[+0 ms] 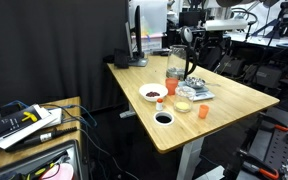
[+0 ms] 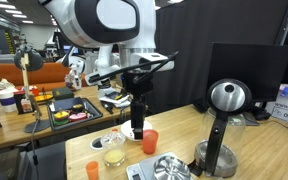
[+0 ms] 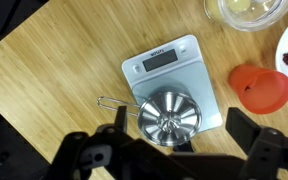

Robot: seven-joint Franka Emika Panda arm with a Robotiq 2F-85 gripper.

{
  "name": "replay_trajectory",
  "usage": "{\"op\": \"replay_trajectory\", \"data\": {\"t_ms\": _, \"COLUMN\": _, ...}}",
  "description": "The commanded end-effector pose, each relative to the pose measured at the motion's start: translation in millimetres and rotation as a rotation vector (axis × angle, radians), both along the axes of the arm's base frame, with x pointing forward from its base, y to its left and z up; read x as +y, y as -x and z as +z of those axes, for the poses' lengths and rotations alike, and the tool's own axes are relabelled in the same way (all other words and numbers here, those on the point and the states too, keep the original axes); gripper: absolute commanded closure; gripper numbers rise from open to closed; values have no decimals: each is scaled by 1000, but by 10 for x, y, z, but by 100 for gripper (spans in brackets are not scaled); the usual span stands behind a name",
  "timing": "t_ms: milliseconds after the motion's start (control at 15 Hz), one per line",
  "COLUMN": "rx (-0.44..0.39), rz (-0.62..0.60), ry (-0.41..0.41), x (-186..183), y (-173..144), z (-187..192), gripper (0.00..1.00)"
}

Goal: Take the lid from the silver pot and put it on the table

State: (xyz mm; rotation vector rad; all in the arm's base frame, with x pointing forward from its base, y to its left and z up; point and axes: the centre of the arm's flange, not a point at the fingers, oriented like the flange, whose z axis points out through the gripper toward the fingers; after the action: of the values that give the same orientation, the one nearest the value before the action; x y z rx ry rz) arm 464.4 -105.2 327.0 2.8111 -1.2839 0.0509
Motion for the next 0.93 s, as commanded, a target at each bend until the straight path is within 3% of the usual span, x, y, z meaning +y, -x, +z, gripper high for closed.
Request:
{"op": "replay_trajectory", "data": {"t_ms": 0, "rx": 14, "rz": -24, "ry": 3, "x": -54, "y": -150, "z": -90, "gripper": 0}}
{"op": "replay_trajectory", "data": {"t_ms": 867, "rx": 136, "rz": -180, "ry": -57, "x": -589, "y": -874, "z": -975, "gripper": 0}}
